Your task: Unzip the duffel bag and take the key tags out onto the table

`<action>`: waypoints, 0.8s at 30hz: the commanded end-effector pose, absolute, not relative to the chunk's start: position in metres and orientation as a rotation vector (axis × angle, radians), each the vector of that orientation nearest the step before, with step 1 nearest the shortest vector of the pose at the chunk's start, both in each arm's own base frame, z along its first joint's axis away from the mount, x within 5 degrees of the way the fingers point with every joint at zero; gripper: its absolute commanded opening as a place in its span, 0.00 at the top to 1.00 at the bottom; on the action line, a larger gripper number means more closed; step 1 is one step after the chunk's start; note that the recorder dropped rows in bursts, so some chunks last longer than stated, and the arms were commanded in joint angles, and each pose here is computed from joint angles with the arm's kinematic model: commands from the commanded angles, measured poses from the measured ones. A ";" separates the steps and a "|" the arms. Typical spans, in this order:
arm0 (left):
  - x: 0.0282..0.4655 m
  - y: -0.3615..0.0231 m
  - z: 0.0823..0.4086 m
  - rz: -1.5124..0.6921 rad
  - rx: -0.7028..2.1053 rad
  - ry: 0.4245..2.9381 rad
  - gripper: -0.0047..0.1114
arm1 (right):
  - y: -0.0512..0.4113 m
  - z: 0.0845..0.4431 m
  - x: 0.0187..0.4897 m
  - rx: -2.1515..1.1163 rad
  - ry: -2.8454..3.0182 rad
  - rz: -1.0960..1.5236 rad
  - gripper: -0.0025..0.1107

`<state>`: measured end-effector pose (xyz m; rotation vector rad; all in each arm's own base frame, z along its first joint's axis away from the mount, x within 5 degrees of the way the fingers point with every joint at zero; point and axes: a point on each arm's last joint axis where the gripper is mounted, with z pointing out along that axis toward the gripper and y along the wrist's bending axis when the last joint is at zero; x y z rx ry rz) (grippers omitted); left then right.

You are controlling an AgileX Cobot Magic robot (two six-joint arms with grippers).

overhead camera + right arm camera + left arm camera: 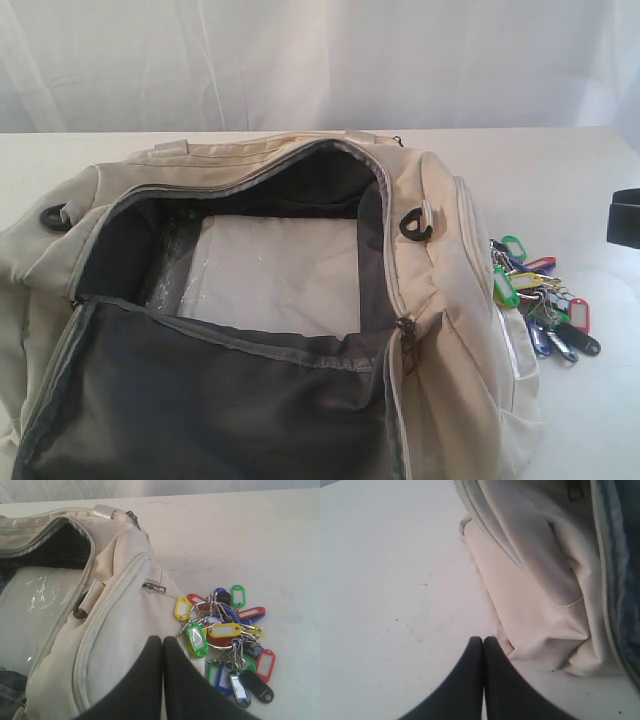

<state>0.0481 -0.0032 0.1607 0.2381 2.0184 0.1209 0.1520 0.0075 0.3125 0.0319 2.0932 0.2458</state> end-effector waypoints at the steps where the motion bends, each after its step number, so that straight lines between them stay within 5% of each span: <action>1: 0.048 -0.002 0.158 0.131 0.209 2.028 0.96 | 0.007 0.312 0.151 0.042 2.081 0.242 0.98; 24: 0.049 -0.002 0.161 0.139 0.202 1.991 0.96 | 0.007 0.312 0.151 0.042 2.082 0.243 0.98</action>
